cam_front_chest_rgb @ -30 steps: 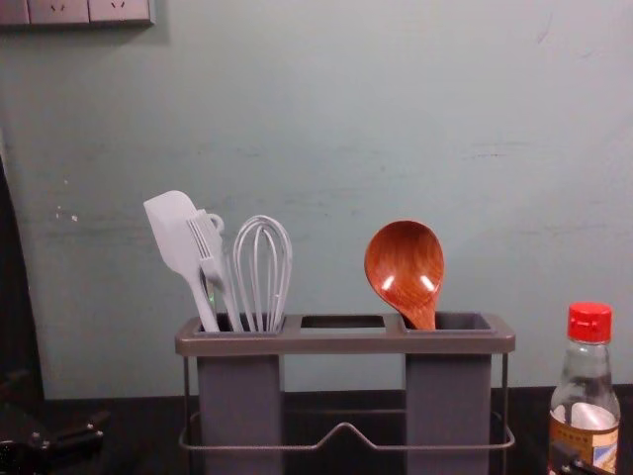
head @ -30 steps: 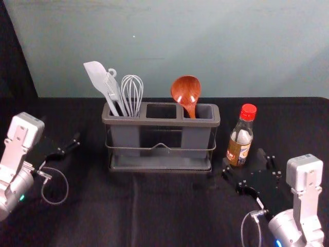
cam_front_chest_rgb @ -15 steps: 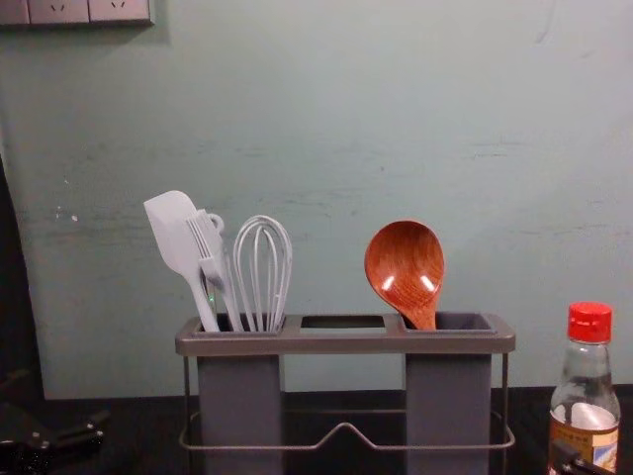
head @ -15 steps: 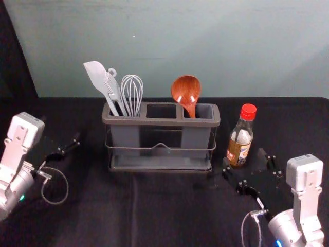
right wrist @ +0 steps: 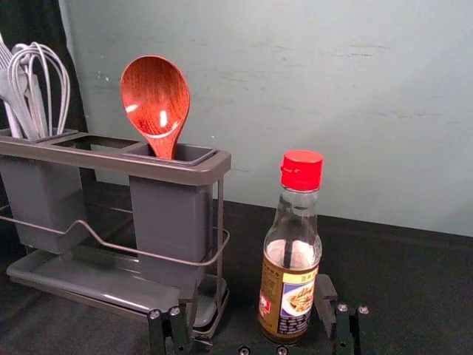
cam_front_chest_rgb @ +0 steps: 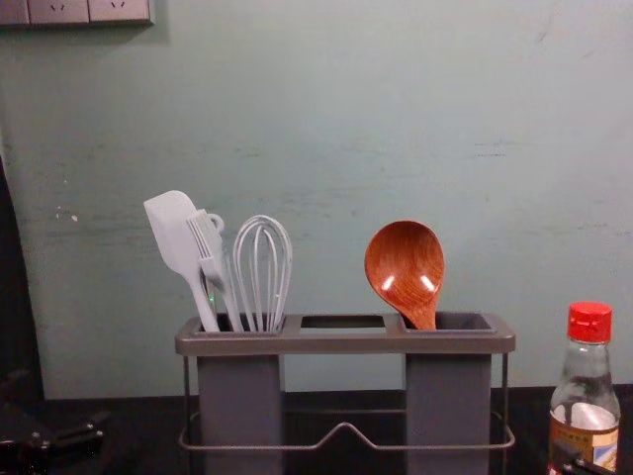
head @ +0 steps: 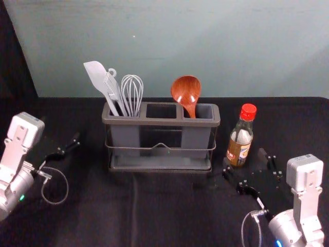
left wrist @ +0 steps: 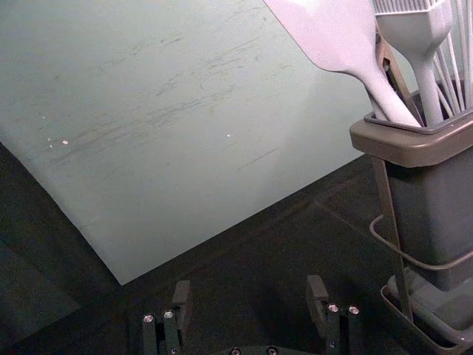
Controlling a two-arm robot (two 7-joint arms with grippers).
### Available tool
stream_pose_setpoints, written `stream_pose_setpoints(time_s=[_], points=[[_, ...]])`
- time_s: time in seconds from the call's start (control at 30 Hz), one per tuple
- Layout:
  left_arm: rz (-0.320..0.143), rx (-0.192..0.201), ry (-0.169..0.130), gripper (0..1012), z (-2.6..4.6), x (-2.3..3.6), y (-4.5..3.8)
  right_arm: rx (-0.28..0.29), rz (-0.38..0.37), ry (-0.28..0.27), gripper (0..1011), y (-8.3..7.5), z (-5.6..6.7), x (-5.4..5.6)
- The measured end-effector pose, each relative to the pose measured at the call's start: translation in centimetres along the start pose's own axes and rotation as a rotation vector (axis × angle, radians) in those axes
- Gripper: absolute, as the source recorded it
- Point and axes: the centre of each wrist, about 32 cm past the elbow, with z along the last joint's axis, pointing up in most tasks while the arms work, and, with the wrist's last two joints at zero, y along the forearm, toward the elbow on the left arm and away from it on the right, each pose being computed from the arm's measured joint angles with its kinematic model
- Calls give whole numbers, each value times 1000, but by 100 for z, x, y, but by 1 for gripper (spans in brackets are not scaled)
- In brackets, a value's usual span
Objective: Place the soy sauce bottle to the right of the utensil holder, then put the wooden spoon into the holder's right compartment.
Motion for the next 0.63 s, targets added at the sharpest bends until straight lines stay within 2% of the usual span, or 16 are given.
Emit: stream_pose_setpoints(time_s=[0.63], points=[[0, 0, 0, 1011, 0, 0, 0, 0, -1, 0, 1002, 0, 0, 0]])
